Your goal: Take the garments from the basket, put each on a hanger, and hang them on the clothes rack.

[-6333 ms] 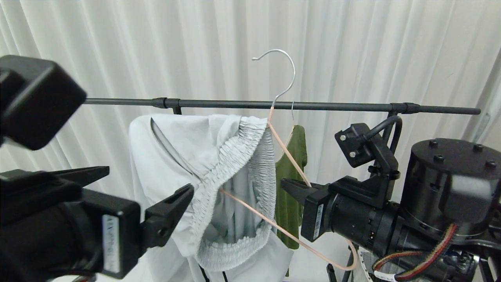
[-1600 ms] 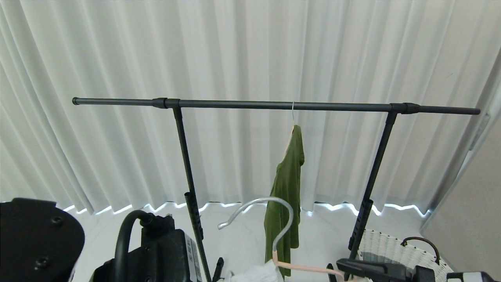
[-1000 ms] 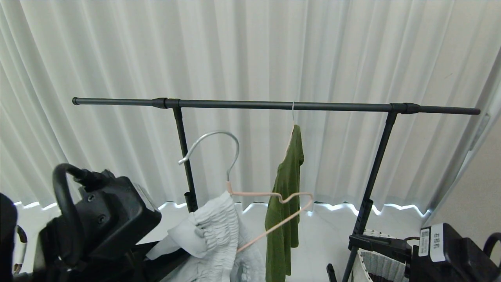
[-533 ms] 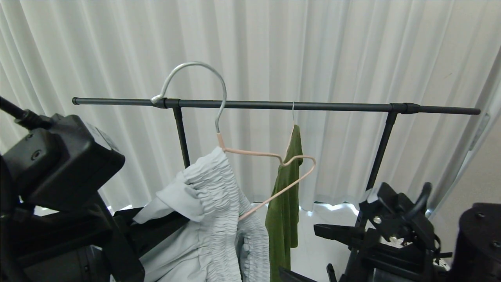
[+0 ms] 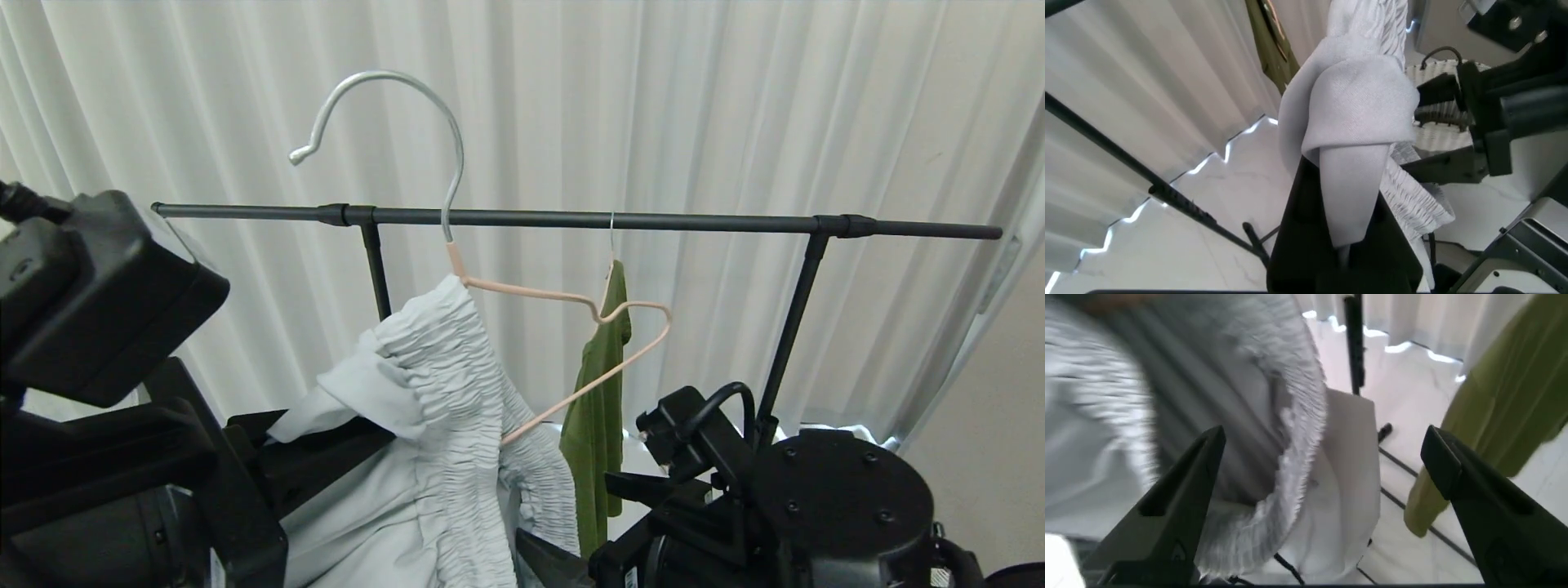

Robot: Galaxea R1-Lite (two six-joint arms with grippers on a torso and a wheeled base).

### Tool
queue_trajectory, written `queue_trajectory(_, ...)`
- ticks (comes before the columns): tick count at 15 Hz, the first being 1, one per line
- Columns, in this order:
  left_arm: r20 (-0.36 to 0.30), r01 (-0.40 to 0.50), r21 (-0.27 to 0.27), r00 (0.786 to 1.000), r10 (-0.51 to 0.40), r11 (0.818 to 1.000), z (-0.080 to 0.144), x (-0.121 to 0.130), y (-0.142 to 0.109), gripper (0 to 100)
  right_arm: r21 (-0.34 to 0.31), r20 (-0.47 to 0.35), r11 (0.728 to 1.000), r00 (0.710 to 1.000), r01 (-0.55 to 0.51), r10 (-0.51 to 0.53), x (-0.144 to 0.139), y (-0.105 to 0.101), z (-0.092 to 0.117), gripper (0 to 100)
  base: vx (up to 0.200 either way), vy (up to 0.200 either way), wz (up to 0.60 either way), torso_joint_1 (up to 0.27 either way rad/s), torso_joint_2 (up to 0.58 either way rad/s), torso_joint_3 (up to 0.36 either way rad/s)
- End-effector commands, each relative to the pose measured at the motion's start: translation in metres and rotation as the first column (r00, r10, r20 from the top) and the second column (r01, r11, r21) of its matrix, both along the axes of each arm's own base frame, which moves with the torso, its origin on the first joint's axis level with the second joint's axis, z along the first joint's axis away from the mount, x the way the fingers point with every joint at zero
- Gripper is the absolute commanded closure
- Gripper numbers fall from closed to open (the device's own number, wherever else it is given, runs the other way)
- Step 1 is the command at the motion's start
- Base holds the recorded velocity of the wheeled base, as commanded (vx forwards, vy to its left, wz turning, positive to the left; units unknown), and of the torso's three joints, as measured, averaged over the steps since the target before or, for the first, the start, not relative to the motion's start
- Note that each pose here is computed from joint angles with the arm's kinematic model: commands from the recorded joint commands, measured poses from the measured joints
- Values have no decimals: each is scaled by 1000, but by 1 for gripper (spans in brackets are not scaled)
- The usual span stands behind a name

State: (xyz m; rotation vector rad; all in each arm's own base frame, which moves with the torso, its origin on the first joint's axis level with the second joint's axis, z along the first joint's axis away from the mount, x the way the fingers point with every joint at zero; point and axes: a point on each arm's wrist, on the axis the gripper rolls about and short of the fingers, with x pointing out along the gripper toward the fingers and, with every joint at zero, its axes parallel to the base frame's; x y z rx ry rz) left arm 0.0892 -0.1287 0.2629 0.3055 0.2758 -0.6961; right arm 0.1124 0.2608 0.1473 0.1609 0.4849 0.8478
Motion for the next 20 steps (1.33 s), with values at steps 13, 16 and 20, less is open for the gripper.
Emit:
queue_trajectory(13,17,15,42,1000,-16,999,-19,-15,24,100,-111,100,914,919,391,-381,82,-55,-10,100,0,0,0,0,0,0)
queue_trajectory(16,42,52,140,997,-58,989,-41,-25,40,100,-128,130,889,896,440,-424,96,-68,-8,100,0,0,0,0,0,0)
queue_trajectory(20,15,0,231,1000,-4,973,-61,-21,40,100,-110,163,914,914,390,-371,82,-67,4,100,0,0,0,0,0,0)
